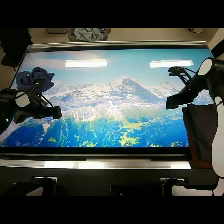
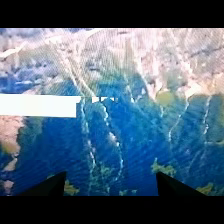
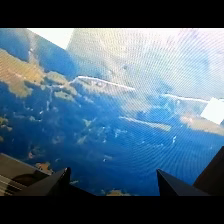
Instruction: Fold the shirts.
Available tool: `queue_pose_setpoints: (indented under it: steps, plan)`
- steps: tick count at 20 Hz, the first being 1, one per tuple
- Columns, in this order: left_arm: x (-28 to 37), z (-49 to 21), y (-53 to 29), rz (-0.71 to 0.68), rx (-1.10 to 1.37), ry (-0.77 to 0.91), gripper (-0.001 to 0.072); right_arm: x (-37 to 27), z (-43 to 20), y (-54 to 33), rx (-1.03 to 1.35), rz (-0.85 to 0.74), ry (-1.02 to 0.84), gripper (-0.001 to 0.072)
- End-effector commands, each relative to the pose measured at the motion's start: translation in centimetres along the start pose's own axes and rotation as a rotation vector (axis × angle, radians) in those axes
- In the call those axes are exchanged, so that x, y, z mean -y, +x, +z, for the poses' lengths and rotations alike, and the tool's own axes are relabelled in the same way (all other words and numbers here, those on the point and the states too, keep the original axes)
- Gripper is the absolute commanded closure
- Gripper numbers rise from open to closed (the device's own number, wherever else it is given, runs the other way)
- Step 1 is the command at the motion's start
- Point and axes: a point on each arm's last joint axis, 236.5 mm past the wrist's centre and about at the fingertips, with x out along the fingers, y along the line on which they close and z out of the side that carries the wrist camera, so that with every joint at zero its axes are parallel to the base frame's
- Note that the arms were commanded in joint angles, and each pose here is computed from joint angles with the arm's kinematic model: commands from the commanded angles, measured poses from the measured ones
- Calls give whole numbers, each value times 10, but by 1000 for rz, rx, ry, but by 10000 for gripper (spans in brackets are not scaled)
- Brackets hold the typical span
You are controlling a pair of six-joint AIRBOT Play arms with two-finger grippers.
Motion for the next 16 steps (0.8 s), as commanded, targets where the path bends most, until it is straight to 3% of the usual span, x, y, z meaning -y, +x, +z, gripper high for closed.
queue_pose_setpoints:
  steps: [1,4,6,10,11,13,16]
  plan:
    - [2,0,4,-7,-7,-2,65,1,2,0,8,-3,0,78]
    - [2,1,15,-5,-26,-1,65,27,30,-3,126,-115,-1,74]
    - [2,-1,20,-3,-41,-1,65,36,42,-6,177,-151,1,10]
    - [2,-1,24,-2,-53,-1,65,48,64,-14,276,-207,-2,13]
    - [4,10,26,-9,-8,-1,65,51,69,-14,296,-217,-2,25]
    - [5,62,24,-23,196,-8,-13,54,73,-10,302,-220,-5,25]
    - [-41,133,14,10,315,-105,-13,51,65,6,245,-187,-1,26]
